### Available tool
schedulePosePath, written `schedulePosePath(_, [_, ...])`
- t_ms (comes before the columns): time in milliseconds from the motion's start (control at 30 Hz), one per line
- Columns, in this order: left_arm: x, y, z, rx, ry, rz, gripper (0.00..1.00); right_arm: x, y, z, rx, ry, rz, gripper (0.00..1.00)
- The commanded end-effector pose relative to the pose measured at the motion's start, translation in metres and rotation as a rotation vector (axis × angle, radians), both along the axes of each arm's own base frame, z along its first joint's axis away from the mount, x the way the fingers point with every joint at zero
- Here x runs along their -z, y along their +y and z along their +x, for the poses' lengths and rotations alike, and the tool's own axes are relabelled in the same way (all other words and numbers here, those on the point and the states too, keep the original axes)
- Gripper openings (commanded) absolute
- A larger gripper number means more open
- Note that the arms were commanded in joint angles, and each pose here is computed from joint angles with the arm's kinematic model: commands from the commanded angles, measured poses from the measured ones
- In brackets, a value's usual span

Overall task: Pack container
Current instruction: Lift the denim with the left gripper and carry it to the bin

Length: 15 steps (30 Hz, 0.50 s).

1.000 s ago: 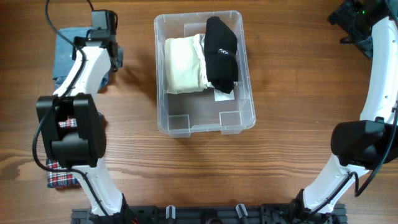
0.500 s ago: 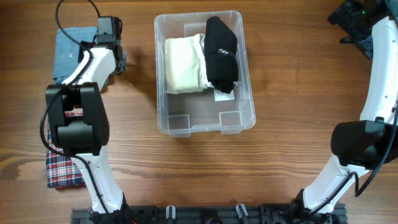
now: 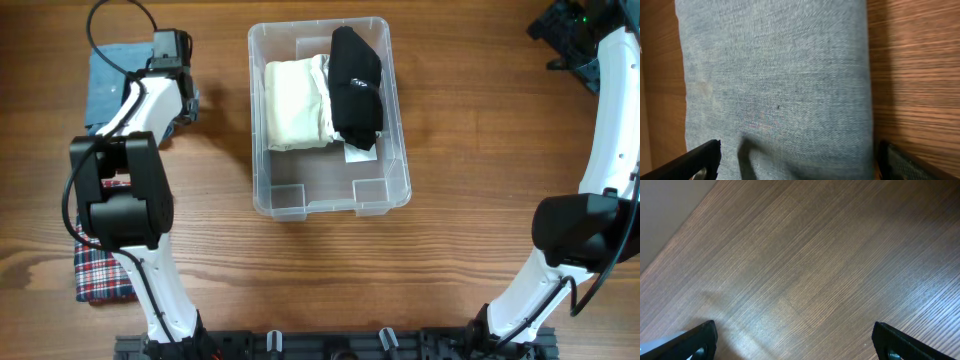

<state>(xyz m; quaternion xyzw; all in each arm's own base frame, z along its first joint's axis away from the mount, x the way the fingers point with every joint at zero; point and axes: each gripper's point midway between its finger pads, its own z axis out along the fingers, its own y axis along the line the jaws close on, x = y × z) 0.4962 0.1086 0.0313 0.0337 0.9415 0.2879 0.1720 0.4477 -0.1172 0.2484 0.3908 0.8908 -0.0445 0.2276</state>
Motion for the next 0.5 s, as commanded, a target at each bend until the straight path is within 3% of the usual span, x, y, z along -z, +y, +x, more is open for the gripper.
schedulePosePath(0, [0.021,0.009,-0.004,0.003,0.063,0.032,1.0,0.007,0.001,0.002,0.001,0.014,0.002,1.0])
schedulePosePath(100, [0.034,0.019,-0.009,-0.027,0.096,0.101,1.0,0.007,0.001,0.002,0.001,0.014,0.002,1.0])
schedulePosePath(467, [0.037,0.046,-0.003,-0.081,0.035,0.068,1.0,0.007,0.001,0.002,0.001,0.014,0.002,1.0])
